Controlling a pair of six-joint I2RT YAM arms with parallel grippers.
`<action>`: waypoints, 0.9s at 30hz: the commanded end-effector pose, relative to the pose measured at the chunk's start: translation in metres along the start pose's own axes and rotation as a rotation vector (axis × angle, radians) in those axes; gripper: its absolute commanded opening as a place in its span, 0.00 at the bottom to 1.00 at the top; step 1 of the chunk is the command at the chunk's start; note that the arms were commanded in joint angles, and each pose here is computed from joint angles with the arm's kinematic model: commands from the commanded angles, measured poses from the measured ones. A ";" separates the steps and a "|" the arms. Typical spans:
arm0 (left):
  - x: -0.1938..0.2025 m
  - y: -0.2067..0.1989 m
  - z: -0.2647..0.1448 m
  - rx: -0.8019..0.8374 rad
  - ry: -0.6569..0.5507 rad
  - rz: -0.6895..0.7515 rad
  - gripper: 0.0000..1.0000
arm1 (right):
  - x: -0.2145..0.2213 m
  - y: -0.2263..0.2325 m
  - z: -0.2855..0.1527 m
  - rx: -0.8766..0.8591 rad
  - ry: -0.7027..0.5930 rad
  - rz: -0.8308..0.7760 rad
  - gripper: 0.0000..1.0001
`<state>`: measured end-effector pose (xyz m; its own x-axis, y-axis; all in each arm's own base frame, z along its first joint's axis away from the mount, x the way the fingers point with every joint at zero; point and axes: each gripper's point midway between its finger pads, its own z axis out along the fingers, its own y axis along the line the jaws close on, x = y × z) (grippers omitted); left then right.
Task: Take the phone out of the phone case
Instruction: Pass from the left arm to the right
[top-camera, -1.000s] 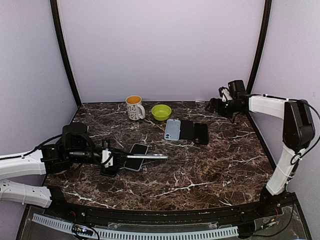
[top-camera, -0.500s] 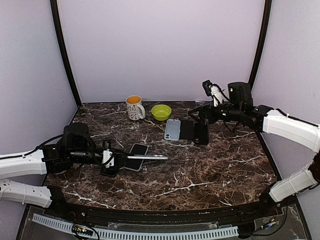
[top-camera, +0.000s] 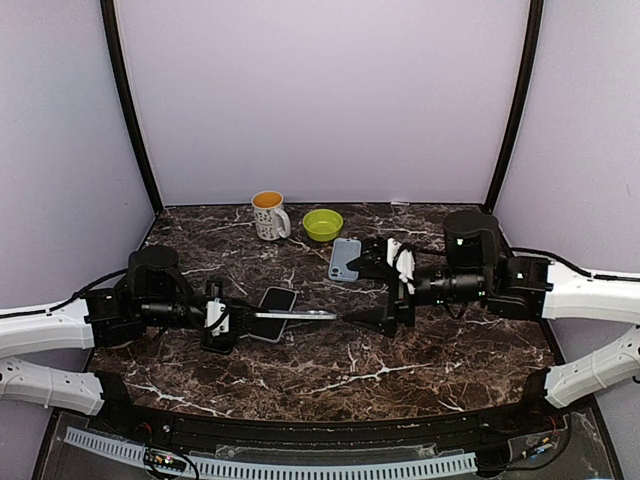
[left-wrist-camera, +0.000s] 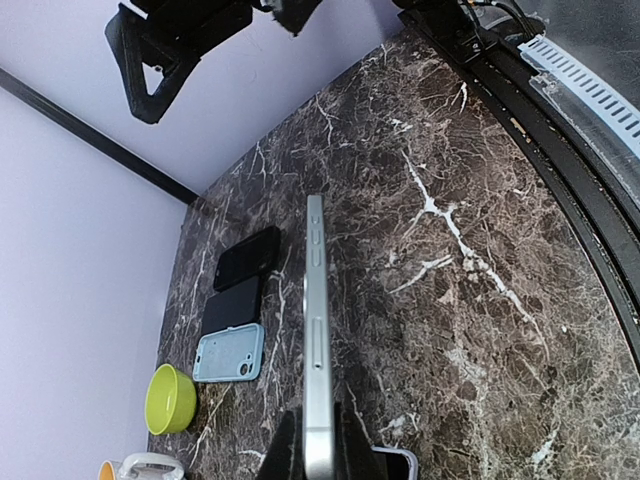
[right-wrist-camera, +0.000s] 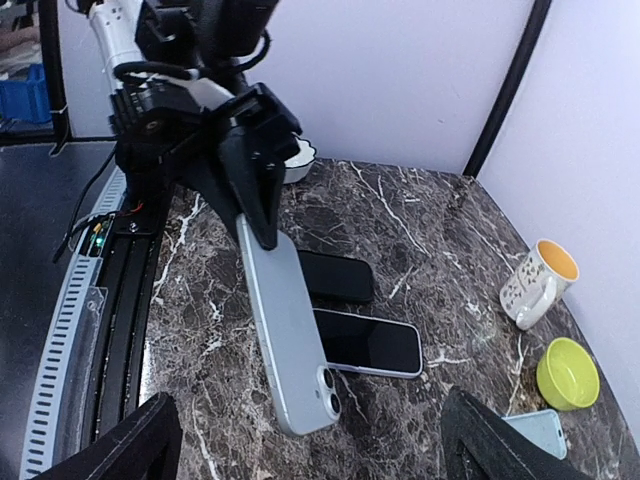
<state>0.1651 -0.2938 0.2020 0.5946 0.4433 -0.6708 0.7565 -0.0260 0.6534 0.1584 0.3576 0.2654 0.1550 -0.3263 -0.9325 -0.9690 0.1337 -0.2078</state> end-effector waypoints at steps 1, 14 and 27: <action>-0.022 0.022 -0.005 -0.063 -0.064 0.028 0.00 | -0.006 0.018 0.011 0.032 0.002 -0.166 0.91; -0.026 0.023 -0.007 -0.067 -0.079 0.026 0.00 | 0.030 0.026 0.064 0.143 0.163 -0.280 0.76; -0.024 0.023 -0.007 -0.066 -0.074 0.025 0.00 | 0.059 0.009 0.078 0.254 0.232 -0.300 0.50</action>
<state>0.1648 -0.2939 0.2021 0.5927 0.4420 -0.6733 0.7587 -0.0257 0.6510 0.1661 0.4064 0.1748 0.3335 -0.6059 -0.7222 -0.8401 0.1566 -0.5193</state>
